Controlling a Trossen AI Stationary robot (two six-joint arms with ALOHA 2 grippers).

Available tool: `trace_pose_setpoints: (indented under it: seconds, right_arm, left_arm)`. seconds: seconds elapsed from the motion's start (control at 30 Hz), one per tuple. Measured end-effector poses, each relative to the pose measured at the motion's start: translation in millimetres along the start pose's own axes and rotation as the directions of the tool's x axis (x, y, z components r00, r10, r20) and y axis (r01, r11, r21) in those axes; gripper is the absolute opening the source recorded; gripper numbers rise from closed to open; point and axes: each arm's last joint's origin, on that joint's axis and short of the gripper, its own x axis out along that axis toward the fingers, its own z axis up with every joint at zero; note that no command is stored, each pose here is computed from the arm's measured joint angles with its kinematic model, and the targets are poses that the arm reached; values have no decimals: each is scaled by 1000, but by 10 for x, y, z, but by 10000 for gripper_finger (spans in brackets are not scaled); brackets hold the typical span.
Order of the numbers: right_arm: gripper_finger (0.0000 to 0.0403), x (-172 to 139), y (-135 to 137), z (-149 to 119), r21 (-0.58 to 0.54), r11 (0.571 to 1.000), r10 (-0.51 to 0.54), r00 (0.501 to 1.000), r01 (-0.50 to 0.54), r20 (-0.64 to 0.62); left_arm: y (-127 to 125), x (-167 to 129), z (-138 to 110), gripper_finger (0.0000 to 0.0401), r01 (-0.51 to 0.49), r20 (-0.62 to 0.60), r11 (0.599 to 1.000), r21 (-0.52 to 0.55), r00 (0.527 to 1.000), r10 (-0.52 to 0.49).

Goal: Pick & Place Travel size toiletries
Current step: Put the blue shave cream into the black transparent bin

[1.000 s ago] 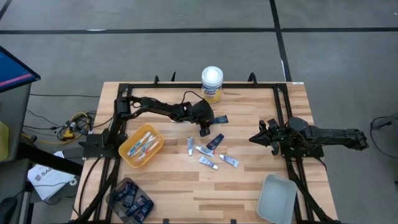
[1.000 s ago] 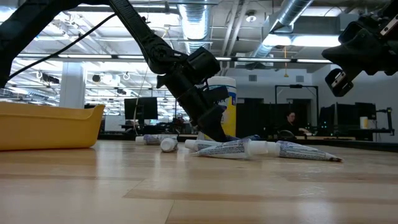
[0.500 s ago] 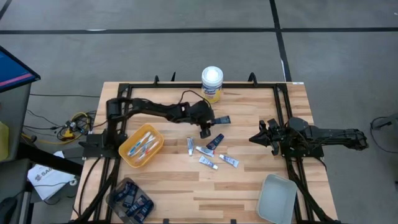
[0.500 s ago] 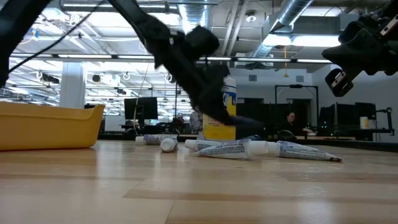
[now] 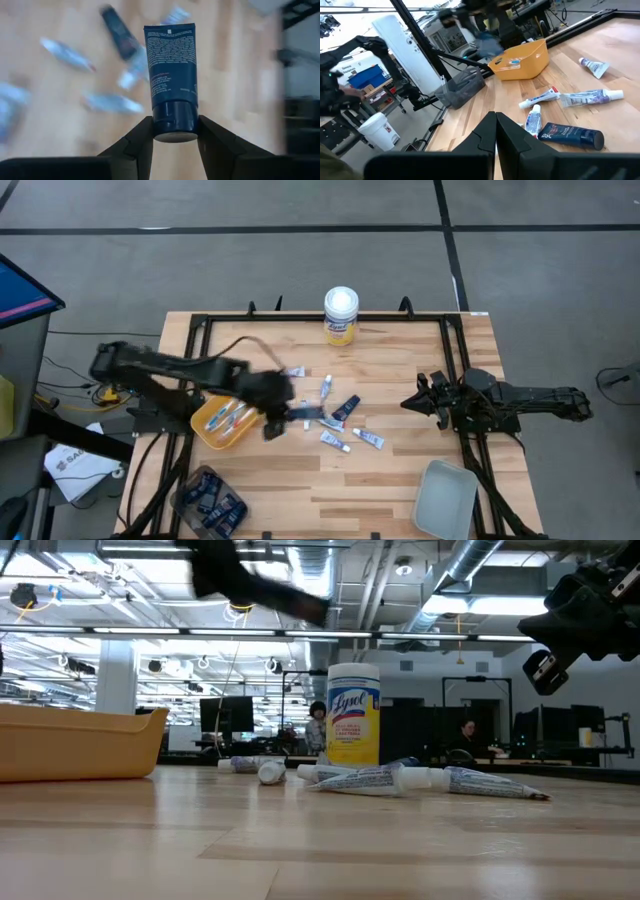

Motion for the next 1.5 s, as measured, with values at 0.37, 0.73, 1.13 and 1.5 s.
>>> trace_pose_setpoints:
  seconds: [0.37,0.73,1.13,1.5]
  right_arm:
    - [0,-1,0,-1,0,1000,0,1000,0,0]
    - [0,-1,0,-1,0,1000,0,1000,0,0]
    - [0,-1,0,-2,0,1000,0,1000,0,-1]
    - [0,-1,0,-2,0,1000,0,1000,0,-1]
  left_arm:
    - [-698,-754,-1178,122,218,-220,892,-397,920,-323]
    - [-1056,-658,-1892,123,123,-470,930,-346,836,-285]
    - [-1113,-287,-2082,132,143,-588,959,-246,765,-265]
    - [-966,-121,-2116,158,105,-595,972,-210,776,-212]
